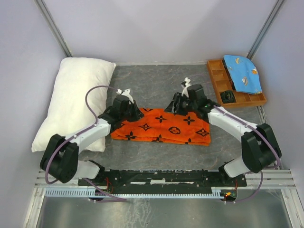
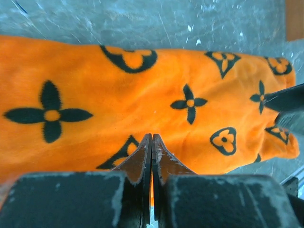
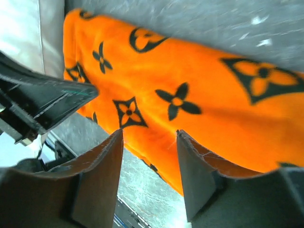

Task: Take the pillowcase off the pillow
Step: Fold the pillowcase at the center of the board.

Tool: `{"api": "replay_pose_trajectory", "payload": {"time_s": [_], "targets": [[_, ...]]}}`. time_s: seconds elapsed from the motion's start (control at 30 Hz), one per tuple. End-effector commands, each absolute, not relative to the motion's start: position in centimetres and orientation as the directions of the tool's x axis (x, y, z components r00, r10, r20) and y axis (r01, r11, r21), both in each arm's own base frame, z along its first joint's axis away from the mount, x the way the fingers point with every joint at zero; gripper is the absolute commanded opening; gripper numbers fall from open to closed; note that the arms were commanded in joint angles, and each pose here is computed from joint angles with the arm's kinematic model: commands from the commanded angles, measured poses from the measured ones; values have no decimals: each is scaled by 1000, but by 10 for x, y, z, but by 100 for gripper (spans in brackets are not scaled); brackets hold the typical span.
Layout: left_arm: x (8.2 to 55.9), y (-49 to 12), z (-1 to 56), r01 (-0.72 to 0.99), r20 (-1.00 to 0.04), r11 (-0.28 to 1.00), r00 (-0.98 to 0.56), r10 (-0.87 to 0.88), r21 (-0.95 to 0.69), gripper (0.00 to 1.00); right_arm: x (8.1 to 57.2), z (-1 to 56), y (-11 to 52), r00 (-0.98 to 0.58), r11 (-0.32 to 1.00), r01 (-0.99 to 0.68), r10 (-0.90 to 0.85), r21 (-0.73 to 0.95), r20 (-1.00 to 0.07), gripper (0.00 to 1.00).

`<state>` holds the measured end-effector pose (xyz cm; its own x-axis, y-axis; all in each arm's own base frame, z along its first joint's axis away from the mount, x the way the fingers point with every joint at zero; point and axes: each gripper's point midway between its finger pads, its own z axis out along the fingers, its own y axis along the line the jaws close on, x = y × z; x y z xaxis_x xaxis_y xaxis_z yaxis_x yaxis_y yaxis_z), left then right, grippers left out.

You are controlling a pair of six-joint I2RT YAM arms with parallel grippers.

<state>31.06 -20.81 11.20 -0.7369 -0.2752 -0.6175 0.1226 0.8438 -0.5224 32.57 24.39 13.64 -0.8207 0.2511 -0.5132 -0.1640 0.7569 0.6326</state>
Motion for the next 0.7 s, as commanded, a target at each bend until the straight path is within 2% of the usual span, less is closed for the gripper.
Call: {"api": "replay_pose_trajectory", "payload": {"time_s": [0.0, 0.1, 0.17, 0.23, 0.37, 0.5, 0.67], "targets": [[301, -227, 87, 122, -556, 807, -783, -279, -577, 3, 313, 109, 277, -879, 724, -155, 210, 672, -429, 62], [285, -213, 64, 54, -522, 827, -798, -301, -560, 3, 300, 73, 266, -912, 750, -81, 209, 656, -352, 75], [274, -203, 53, 12, -498, 835, -807, -317, -550, 3, 296, 54, 247, -921, 769, -21, 234, 639, -312, 79], [264, -192, 42, -30, -473, 845, -818, -328, -535, 3, 292, 36, 220, -922, 768, 66, 291, 637, -255, 79], [244, -151, 14, -181, -400, 858, -825, -399, -481, 3, 297, 10, 134, -841, 744, 357, 519, 565, -153, 76], [241, -114, 12, -291, -373, 827, -786, -494, -482, 3, 300, 11, 76, -786, 780, 458, 580, 427, -215, 76], [255, -106, 42, -246, -452, 846, -756, -473, -474, 4, 326, 54, 75, -756, 798, 377, 559, 471, -342, 77]]}}
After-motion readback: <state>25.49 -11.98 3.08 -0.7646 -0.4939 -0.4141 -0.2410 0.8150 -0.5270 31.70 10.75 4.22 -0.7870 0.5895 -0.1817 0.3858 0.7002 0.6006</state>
